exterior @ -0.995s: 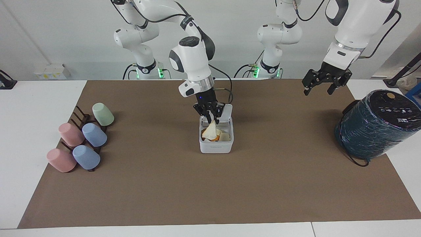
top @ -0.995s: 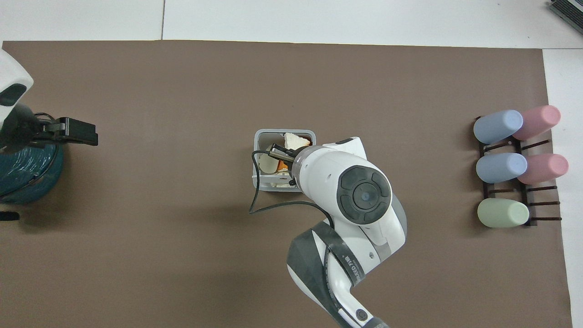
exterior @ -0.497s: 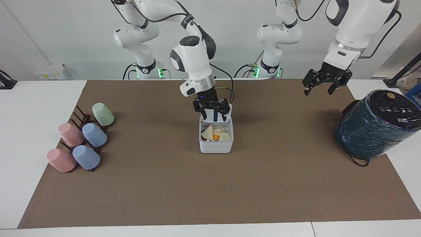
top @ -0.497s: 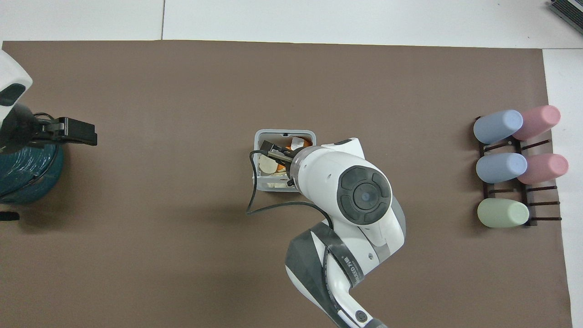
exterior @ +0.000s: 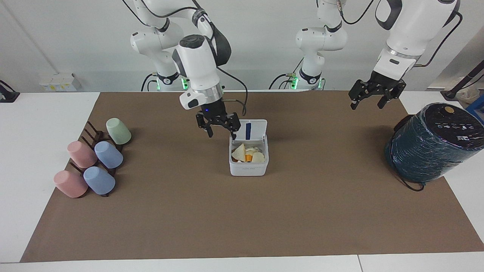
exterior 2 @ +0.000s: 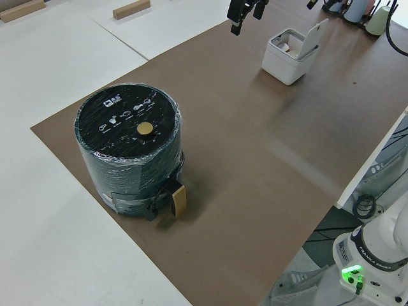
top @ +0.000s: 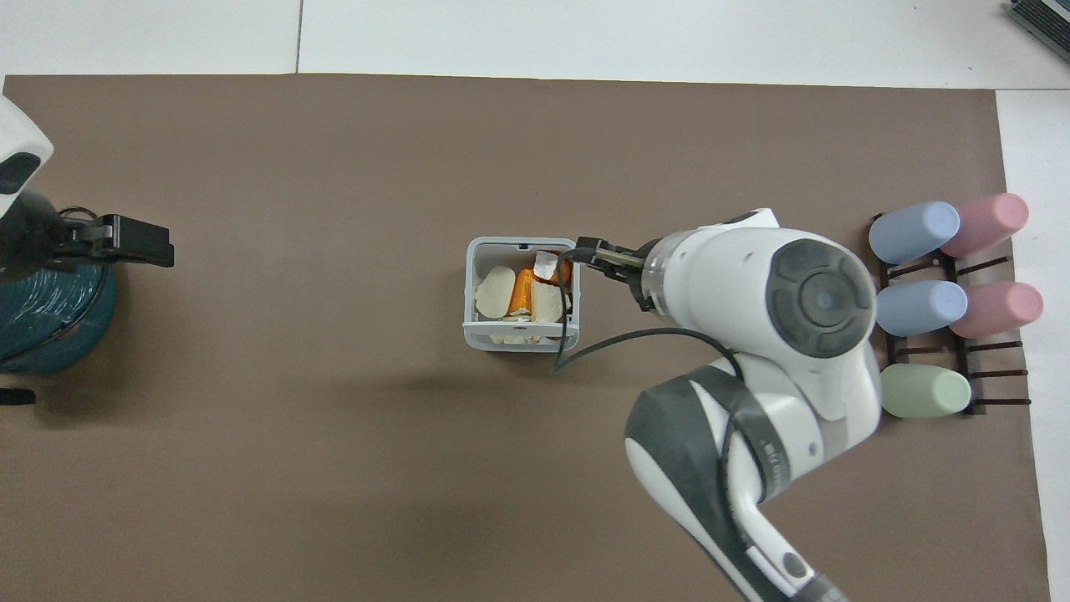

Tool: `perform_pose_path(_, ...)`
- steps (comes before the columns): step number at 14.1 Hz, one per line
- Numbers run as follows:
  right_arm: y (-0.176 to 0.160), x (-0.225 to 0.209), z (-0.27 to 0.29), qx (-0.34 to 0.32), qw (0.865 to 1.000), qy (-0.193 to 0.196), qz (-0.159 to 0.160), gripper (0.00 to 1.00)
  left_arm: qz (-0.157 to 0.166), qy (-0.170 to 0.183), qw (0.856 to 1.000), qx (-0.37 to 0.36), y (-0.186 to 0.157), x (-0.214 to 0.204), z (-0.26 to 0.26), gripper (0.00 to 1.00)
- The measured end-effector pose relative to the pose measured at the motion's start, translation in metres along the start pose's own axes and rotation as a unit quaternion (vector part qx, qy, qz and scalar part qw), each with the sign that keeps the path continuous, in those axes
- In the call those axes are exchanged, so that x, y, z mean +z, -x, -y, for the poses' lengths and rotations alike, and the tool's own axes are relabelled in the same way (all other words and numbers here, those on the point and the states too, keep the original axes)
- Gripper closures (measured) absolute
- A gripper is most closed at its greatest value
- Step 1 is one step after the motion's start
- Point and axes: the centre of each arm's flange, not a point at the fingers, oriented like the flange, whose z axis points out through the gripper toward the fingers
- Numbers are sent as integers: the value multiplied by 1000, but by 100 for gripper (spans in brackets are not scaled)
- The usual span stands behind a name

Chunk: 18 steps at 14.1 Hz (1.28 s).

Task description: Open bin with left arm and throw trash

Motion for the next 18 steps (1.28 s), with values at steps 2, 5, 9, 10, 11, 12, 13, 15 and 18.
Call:
perform_pose_path(2,-21,-23,-40,-21,1000,20,9,0,3,-2,1000,-2,-1,2,2,0)
perform_pose_path(5,-42,-59,-92,-31,998,45,28,0,19,-9,1000,-1,-10,8,2,0)
perform_pose_path(9,-66,-111,-138,-29,996,73,47,0,42,-12,999,-2,-42,14,0,0)
perform_pose_path(10,-70,-121,-145,-27,995,83,49,0,47,-13,999,-2,-50,18,-1,0)
perform_pose_path(11,-73,-132,-148,-25,994,90,53,0,52,-13,999,-1,-56,22,-2,0)
perform_pose_path(12,-74,-140,-149,-24,994,93,57,0,55,-13,998,-1,-59,25,-3,0)
perform_pose_path(13,-75,-146,-149,-23,993,96,63,0,54,-13,998,0,-61,25,-4,0)
perform_pose_path(15,-75,-148,-151,-32,992,100,75,0,50,-13,999,0,-62,21,-4,0)
perform_pose_path(18,-77,-143,-159,-57,989,103,90,0,41,-12,999,1,-62,13,-4,0)
